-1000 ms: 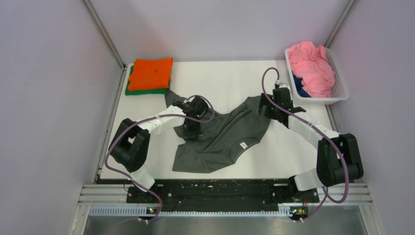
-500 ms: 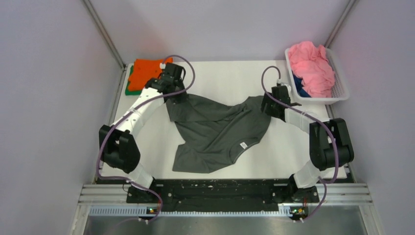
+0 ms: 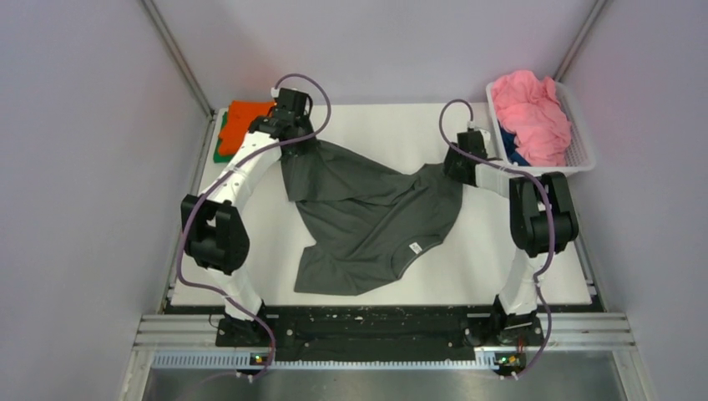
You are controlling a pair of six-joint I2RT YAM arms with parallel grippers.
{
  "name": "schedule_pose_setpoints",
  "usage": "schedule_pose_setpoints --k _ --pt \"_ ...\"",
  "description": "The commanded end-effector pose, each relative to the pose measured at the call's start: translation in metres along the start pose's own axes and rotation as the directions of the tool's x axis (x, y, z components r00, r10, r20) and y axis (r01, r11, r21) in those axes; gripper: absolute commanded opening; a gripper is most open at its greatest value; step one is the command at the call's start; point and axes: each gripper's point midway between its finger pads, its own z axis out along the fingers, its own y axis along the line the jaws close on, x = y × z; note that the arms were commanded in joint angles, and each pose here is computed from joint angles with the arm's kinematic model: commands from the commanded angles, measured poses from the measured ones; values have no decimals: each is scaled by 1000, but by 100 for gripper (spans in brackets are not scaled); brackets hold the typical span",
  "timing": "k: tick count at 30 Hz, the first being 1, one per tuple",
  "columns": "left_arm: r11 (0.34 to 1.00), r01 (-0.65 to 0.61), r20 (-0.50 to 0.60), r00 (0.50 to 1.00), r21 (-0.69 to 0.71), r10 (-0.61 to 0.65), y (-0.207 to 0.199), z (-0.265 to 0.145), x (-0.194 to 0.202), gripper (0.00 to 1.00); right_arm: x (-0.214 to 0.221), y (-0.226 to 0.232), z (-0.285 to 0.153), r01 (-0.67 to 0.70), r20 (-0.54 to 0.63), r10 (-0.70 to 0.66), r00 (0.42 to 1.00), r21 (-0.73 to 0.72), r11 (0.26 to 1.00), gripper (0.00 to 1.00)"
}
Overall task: Fold and stack the t-shirts
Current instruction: Flatten out the tshirt
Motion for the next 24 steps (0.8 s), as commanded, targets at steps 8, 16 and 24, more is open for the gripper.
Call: schedule_pose_setpoints --k 8,16,24 --pt "998 -23 128 992 54 16 -12 -14 -50 0 -9 10 19 1 -4 -1 1000 -21 1000 18" --pt "988 -59 235 972 142 24 -30 -52 -77 0 -83 31 -18 43 202 -26 979 -84 996 0" --pt "954 -134 438 899 268 4 -49 -156 -111 0 -193 48 -176 144 583 -9 812 -185 972 0"
